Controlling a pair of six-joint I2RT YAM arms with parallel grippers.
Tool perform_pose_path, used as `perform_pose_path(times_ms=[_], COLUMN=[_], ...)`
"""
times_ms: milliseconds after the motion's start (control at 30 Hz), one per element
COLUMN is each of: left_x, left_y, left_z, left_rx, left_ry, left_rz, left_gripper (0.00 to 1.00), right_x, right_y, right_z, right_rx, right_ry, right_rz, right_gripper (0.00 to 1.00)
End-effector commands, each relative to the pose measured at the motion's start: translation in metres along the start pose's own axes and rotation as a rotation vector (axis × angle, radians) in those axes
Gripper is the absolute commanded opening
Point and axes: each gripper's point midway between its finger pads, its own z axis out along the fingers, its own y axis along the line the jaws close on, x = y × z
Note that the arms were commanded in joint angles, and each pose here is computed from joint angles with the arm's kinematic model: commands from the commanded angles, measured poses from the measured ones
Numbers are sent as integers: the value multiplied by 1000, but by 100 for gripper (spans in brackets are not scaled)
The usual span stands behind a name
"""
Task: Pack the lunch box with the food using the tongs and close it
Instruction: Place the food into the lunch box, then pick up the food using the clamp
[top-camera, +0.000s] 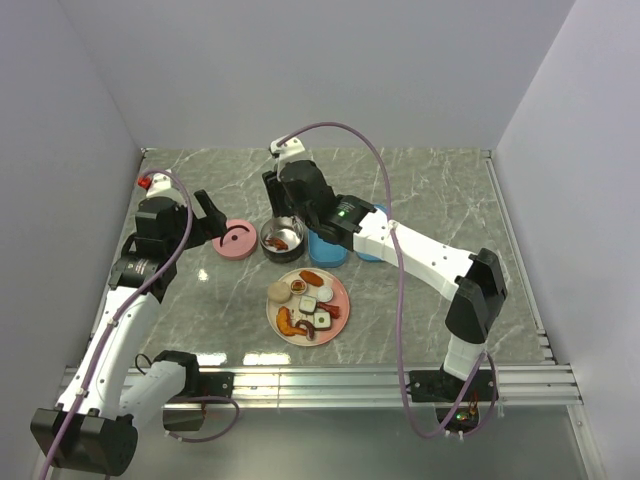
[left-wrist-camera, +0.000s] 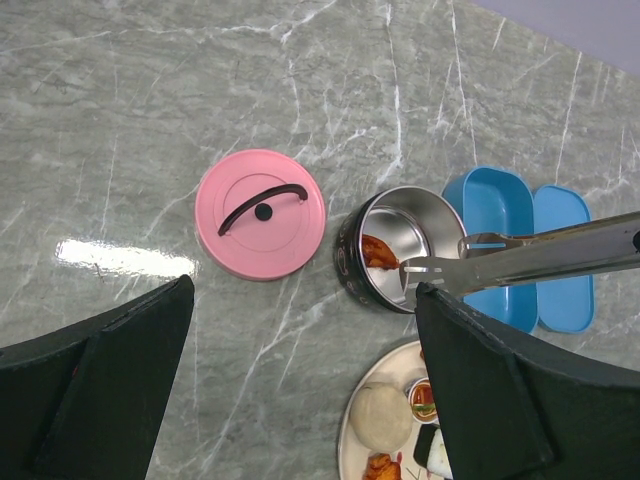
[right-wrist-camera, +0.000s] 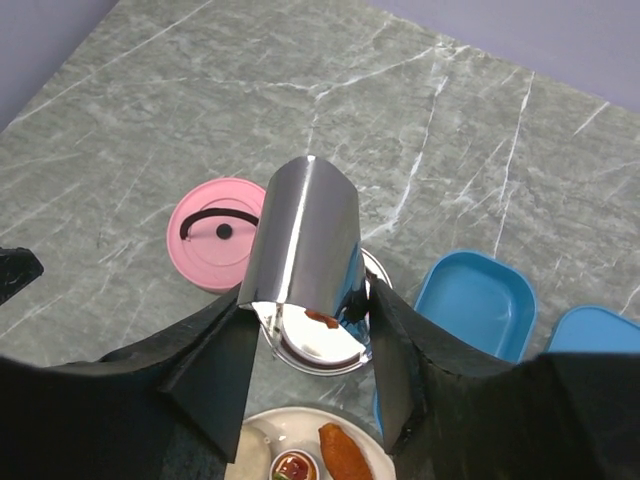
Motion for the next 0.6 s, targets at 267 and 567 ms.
perform_pose_path(times_ms=[267, 567], left_x=[-22, -15], left_y=[-10, -9], left_z=[-5, -4], left_rx=[26, 31], left_ry=[-66, -53], left_rz=[0, -11], left_gripper=[99, 99], right_x=[-59, -18], right_y=[-15, -7], right_z=[-77, -114], right_rx=[-40, -106], right_ry=[-180, -121], right_rz=[85, 114], right_gripper=[49, 48])
